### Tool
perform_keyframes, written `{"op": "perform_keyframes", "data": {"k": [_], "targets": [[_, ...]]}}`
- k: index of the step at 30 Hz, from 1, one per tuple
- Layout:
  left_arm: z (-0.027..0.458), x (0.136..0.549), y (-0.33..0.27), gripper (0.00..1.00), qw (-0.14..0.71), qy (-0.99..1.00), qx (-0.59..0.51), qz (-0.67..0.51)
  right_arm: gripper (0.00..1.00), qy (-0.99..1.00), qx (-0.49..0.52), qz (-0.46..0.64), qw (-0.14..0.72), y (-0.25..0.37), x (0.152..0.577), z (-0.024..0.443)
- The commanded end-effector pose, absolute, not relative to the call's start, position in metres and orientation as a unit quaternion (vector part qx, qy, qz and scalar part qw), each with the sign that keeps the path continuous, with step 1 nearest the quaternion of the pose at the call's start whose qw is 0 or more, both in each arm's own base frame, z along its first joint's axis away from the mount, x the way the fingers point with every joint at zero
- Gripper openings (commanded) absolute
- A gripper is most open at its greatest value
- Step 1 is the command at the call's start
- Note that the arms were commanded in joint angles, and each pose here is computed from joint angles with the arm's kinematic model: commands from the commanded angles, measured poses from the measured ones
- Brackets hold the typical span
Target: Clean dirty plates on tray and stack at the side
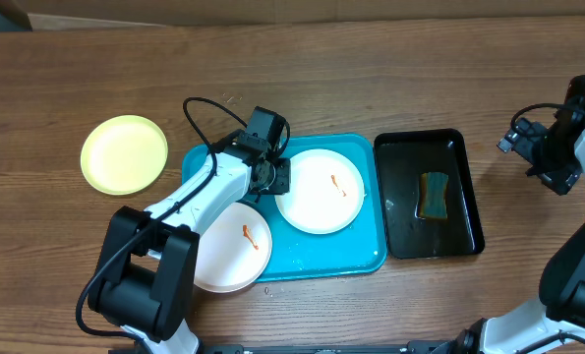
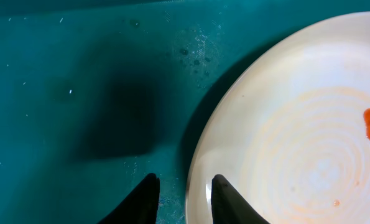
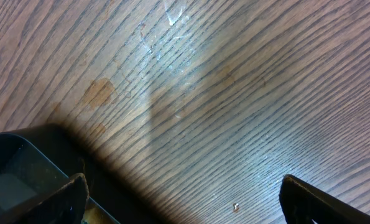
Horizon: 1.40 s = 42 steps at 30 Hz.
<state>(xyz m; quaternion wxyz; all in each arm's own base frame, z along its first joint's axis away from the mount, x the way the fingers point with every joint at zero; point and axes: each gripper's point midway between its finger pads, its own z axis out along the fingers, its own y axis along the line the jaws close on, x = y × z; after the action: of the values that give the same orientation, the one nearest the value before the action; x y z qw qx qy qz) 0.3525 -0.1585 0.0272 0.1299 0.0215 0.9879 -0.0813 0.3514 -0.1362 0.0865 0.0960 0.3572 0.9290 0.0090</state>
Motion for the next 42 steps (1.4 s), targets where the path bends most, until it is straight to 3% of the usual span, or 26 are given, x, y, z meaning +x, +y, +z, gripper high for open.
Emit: {"op": "perform_keyframes", "data": {"k": [1,4,5,7,16,32,35,42], "targets": [[0.0283,0.3523,-0.1561,0.37,0.135,0.988,0.03,-0.074,1.0,0.927,0.356,0.009,0.117,-0.1383,0.359,0.0996],[0.0283,0.3524,-0.1561,0.44,0.135,0.988,0.03,-0.074,1.0,0.927,0.356,0.009,0.117,-0.1383,0.3589,0.0996],[0.0283,0.3523,-0.1562,0.5,0.135,0.988,0.03,-0.074,1.0,0.927,0.356,0.009,0.117,-0.1383,0.359,0.0996],[0.0285,0.3528,-0.1564,0.72,0.136,0.987,0.03,-0.075,1.0,0.927,0.356,0.009,0.117,-0.1383,0.359,0.0996],[0.028,0.3514,-0.1559,0.96,0.133,0.988,0.03,-0.074,1.0,0.927,0.356,0.009,0.117,-0.1383,0.359,0.0996],[0.0285,0.353,-0.1561,0.9,0.136,0.987,0.031,-0.074,1.0,0.927,0.356,0.009,0.117,-0.1383,0.359,0.0996],[0.0288,0.3542,-0.1561,0.83,0.139,0.987,0.034,-0.073,1.0,0.927,0.356,0.009,0.117,-0.1383,0.359,0.0996],[0.0289,0.3548,-0.1557,0.83,0.14,0.987,0.033,-0.072,1.0,0.927,0.356,0.009,0.117,-0.1383,0.359,0.0996]]}}
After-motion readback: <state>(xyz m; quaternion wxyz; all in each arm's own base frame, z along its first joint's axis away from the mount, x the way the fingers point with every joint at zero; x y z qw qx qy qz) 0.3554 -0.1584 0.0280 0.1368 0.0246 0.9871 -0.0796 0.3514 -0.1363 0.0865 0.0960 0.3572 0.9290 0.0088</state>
